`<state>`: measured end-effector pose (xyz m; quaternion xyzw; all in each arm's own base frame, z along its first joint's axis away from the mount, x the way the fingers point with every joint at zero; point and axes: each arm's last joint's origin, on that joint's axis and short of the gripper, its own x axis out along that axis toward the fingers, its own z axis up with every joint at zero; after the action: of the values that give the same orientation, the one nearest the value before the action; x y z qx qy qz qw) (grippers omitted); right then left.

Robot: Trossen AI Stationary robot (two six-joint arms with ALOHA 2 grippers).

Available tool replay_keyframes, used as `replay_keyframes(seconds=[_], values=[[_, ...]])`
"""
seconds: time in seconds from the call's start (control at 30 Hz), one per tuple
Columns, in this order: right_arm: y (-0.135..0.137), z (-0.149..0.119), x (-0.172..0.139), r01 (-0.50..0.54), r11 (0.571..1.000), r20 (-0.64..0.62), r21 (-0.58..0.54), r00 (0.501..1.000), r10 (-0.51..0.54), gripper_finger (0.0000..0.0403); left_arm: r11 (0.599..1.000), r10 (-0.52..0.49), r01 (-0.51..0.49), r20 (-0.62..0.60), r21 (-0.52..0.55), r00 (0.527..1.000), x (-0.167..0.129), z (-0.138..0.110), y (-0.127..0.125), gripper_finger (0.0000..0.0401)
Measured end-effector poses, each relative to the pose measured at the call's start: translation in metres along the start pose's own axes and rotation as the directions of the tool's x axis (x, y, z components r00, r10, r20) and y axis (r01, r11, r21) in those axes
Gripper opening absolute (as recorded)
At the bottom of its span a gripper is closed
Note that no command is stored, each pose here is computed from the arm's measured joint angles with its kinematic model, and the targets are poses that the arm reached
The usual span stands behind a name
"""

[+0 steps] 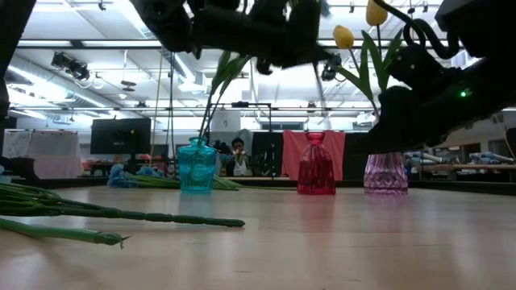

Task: Sort flowers into vase by color
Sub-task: Put the middle blue flower into the red vase

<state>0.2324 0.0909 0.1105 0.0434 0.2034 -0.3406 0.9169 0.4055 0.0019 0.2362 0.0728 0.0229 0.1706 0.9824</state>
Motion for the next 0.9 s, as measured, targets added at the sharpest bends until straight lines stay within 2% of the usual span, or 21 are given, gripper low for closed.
replay_keyframes(seconds=[0.03, 0.3, 0.53, 0.9], values=[[0.001, 0.001, 0.0, -0.018, 1.0, -0.007, 0.004, 1.0, 0.018, 0.021, 0.999, 0.034, -0.034, -0.029, 0.02, 0.999, 0.001, -0.004, 0.0, 0.0028], [0.001, 0.002, -0.008, -0.108, 0.994, -0.034, -0.016, 0.994, 0.108, 0.021, 0.98, 0.196, -0.196, -0.032, 0.017, 0.98, 0.021, -0.005, -0.002, 0.0028], [-0.002, -0.001, -0.018, -0.14, 0.99, -0.036, -0.023, 0.99, 0.139, 0.021, 0.98, 0.196, -0.196, -0.029, -0.013, 0.98, 0.022, -0.001, -0.009, 0.0028], [-0.001, -0.001, -0.019, -0.141, 0.99, -0.019, 0.004, 0.99, 0.141, 0.021, 0.975, 0.221, -0.219, -0.071, 0.041, 0.973, 0.016, 0.014, -0.007, 0.0028]])
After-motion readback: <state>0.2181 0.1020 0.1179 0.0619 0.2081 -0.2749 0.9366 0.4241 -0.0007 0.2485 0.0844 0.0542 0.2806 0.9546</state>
